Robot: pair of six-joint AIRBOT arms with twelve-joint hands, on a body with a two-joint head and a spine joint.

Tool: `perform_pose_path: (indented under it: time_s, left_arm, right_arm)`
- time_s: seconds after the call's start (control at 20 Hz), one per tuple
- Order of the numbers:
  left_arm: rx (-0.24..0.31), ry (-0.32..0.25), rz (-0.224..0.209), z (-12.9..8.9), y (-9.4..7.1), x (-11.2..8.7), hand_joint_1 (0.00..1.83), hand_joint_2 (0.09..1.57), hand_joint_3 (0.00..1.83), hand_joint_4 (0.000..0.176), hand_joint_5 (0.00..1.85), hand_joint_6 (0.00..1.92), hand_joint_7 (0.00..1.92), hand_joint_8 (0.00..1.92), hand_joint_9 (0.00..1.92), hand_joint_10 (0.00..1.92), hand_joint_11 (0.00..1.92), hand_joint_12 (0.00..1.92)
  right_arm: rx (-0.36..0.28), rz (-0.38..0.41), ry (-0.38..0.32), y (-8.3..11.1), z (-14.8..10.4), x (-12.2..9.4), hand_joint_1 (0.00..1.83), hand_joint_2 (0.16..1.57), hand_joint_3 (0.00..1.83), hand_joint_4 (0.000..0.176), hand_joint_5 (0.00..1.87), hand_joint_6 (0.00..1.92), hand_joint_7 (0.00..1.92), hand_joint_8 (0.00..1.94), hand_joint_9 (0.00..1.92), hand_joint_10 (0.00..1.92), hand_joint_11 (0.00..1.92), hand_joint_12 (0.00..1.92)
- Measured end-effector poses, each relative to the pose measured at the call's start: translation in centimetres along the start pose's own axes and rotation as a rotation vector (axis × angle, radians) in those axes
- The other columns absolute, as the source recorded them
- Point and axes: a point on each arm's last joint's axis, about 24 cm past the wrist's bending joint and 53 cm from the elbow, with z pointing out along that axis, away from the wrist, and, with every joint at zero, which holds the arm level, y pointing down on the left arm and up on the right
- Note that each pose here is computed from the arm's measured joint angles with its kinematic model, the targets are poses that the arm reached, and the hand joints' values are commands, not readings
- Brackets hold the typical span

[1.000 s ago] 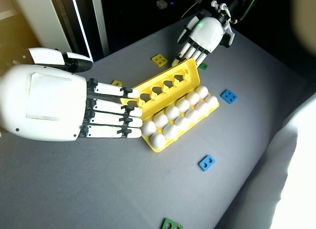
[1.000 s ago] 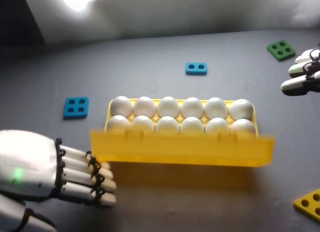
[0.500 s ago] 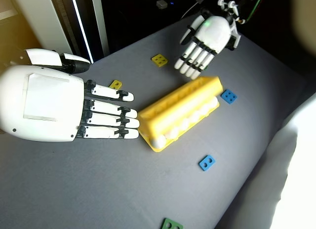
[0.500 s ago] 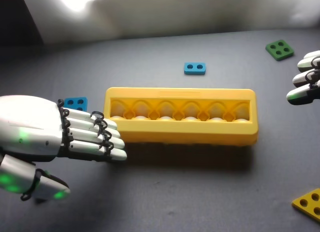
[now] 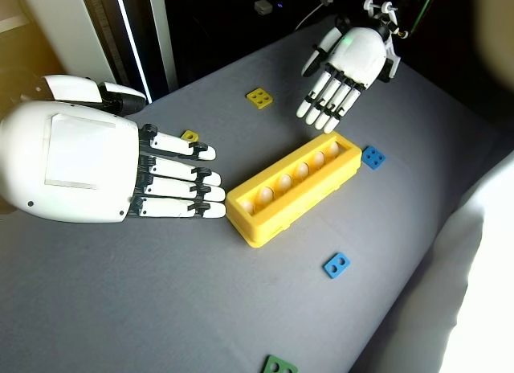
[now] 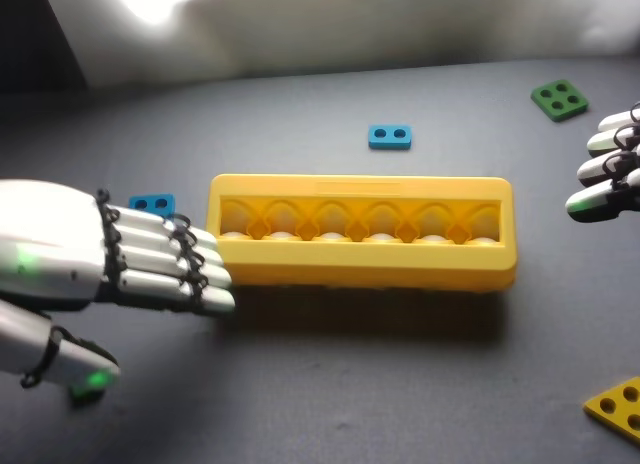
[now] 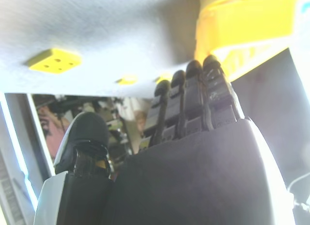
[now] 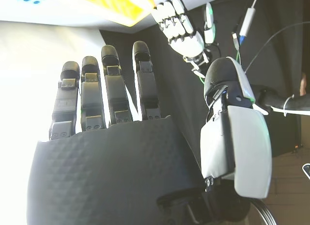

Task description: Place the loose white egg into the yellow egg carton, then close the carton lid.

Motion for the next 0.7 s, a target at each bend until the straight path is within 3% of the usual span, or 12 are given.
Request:
perform_pose_path:
  time_s: [0.1,0.2,0.3,0.5,0.55,0.7]
  left_arm:
    - [-0.019,-0.009,-0.001,-0.3,0.6,-0.3,0.00,1.46,0.00,0.000,0.00,0.00,0.00,0.00,0.00,0.00,0.00,0.00]
    - [-0.015,-0.005,0.007,-0.8,0.4,-0.3,0.00,1.47,0.00,0.000,0.00,0.00,0.00,0.00,0.00,0.00,0.00,0.00]
    - [-0.012,-0.011,0.033,-1.8,-0.1,-0.5,0.00,1.48,0.00,0.000,0.00,0.00,0.00,0.00,0.00,0.00,0.00,0.00]
    - [-0.017,0.010,0.053,-3.2,-0.7,0.5,0.00,1.48,0.00,0.000,0.01,0.00,0.00,0.00,0.00,0.00,0.01,0.01]
    - [-0.019,0.018,0.058,-3.2,-0.8,0.9,0.00,1.48,0.00,0.000,0.02,0.01,0.00,0.00,0.00,0.00,0.02,0.01]
    - [-0.015,0.011,0.054,-3.5,-1.3,0.7,0.00,1.49,0.00,0.000,0.07,0.01,0.05,0.00,0.05,0.01,0.06,0.03]
  right_arm:
    - [-0.002,-0.001,0.003,0.1,0.1,0.1,0.00,1.18,0.00,0.120,0.29,0.01,0.18,0.01,0.05,0.00,0.00,0.00]
    - [-0.002,-0.001,0.003,0.1,0.1,0.1,0.00,1.17,0.00,0.119,0.29,0.01,0.19,0.01,0.06,0.01,0.00,0.00]
    - [-0.001,-0.002,0.003,0.1,0.1,0.1,0.00,1.16,0.00,0.131,0.27,0.00,0.16,0.00,0.04,0.00,0.00,0.00]
    - [-0.003,-0.002,0.005,0.1,0.1,0.2,0.00,1.17,0.00,0.115,0.25,0.00,0.16,0.00,0.04,0.00,0.00,0.00]
    - [-0.004,-0.002,0.006,0.2,0.1,0.2,0.00,1.16,0.00,0.121,0.25,0.00,0.17,0.00,0.05,0.01,0.00,0.00]
    - [-0.004,-0.003,0.007,0.2,0.0,0.2,0.00,1.17,0.00,0.112,0.24,0.00,0.16,0.00,0.04,0.00,0.00,0.00]
